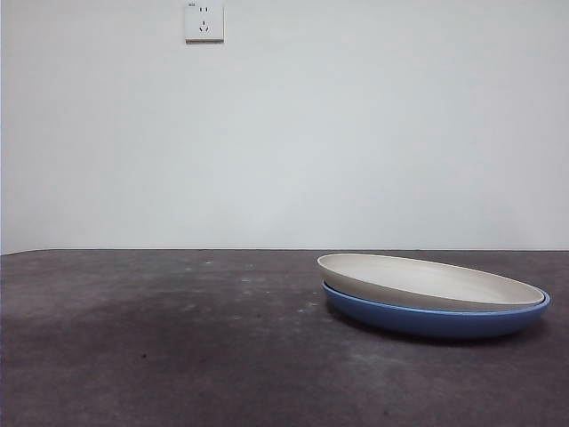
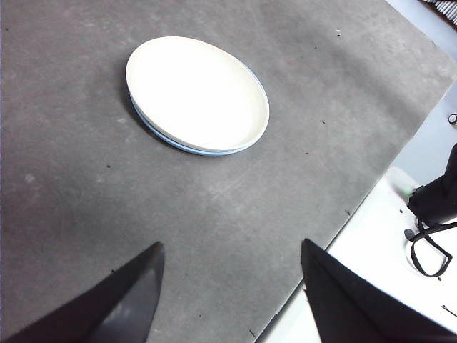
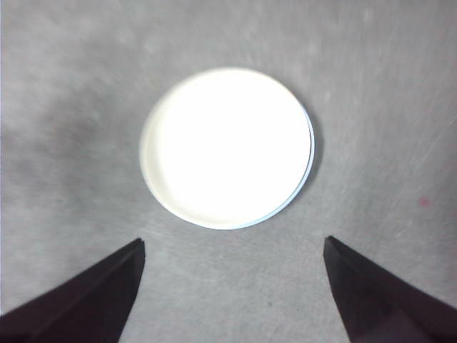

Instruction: Pick up the white plate, put it on the blue plate, put it on desk

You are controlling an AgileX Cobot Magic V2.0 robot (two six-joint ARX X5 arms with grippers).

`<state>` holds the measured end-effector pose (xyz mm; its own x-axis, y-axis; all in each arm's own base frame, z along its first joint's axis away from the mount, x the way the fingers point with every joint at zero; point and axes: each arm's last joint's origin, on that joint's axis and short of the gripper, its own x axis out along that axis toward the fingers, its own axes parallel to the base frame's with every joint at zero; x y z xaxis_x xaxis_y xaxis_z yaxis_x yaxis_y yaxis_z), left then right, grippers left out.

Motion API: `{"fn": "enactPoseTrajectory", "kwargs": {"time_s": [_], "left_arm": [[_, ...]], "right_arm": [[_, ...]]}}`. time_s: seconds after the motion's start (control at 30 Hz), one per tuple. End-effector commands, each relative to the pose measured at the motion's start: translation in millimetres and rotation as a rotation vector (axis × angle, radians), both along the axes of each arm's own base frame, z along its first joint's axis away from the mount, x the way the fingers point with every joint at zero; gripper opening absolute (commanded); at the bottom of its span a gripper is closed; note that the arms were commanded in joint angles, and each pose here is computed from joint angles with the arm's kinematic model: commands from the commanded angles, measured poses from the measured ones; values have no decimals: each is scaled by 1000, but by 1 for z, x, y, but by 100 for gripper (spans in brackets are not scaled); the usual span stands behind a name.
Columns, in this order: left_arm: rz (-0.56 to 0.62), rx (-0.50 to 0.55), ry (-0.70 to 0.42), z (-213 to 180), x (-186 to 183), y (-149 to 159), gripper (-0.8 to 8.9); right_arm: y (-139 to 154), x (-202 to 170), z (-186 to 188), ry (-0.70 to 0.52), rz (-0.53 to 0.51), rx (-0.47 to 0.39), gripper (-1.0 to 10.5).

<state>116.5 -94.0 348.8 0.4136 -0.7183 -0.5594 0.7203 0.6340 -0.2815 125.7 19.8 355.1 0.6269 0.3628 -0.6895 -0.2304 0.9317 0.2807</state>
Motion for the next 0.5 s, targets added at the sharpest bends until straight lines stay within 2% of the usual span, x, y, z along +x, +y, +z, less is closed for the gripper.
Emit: {"fn": "enactPoseTrajectory", "kwargs": {"time_s": [0.03,0.23,0.5], "left_arm": [[-11,-10,-14,3,1,-1,308],[-11,-10,-14,3,1,-1,308],[-11,-10,-14,3,0,-1,308]], "right_arm": [[3,29,-22,48,-5,2,401],[7,79,-71,138,-24,10,401],[12,126,-115,232,-25,0,400]]}}
